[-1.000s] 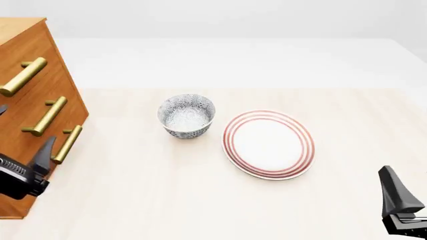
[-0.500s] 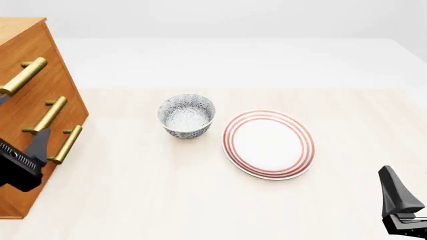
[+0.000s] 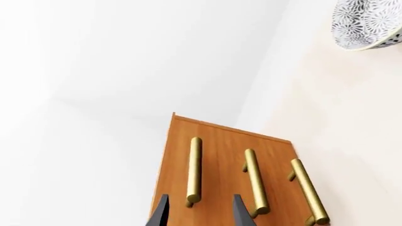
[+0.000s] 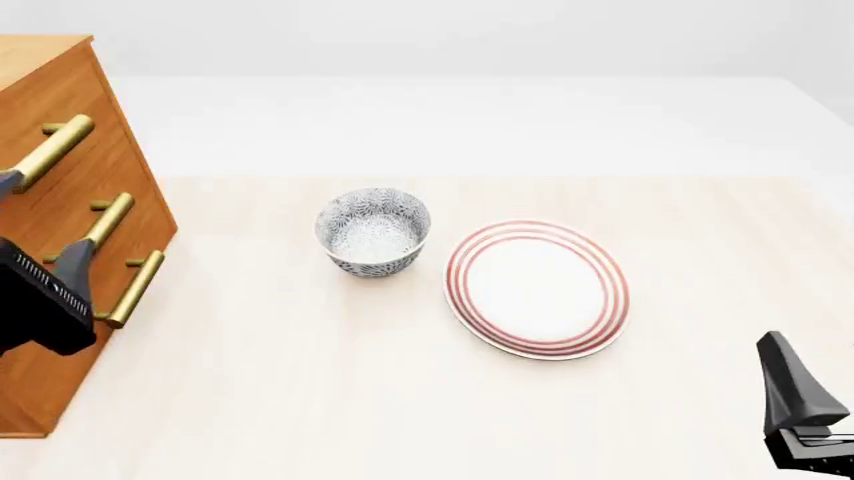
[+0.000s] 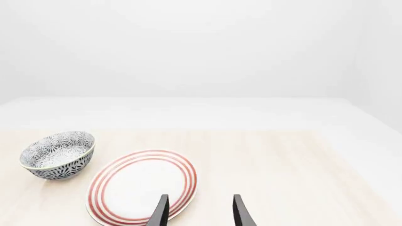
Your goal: Open the top drawer of the cabinet.
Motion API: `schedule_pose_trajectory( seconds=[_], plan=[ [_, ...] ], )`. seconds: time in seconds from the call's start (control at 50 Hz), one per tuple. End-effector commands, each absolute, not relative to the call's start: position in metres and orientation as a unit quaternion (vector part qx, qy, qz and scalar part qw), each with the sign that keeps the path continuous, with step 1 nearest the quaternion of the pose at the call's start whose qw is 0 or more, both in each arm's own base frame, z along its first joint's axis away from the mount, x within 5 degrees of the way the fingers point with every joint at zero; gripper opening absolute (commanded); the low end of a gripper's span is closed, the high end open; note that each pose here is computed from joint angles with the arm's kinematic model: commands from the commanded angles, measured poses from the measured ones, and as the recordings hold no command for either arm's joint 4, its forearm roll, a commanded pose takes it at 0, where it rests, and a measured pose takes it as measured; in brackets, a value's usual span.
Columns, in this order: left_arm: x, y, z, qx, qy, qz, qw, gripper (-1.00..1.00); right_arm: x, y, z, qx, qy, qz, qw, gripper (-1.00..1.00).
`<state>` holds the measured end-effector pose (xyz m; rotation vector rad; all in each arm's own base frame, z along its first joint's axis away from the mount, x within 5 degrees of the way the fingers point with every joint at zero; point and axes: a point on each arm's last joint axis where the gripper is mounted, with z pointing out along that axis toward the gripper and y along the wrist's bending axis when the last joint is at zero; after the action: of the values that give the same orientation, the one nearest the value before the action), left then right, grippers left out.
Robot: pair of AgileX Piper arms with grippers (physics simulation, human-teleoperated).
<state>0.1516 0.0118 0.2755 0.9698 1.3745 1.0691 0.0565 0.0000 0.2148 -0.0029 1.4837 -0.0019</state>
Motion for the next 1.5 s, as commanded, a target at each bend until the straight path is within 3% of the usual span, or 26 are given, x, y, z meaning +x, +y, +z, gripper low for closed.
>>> schedule_pose_trajectory(
  seconds=[0.02,1.5],
  plan=[
    [0.159,0.017,0.278,0.402,0.578,0.464,0.538,1.0,0.057,0.0,0.215,0.0,0.676,0.0,0.737,1.0],
    [0.232,0.048,0.279,0.387,0.601,0.489,0.499,1.0,0.057,0.0,0.215,0.0,0.676,0.0,0.737,1.0]
  ],
)
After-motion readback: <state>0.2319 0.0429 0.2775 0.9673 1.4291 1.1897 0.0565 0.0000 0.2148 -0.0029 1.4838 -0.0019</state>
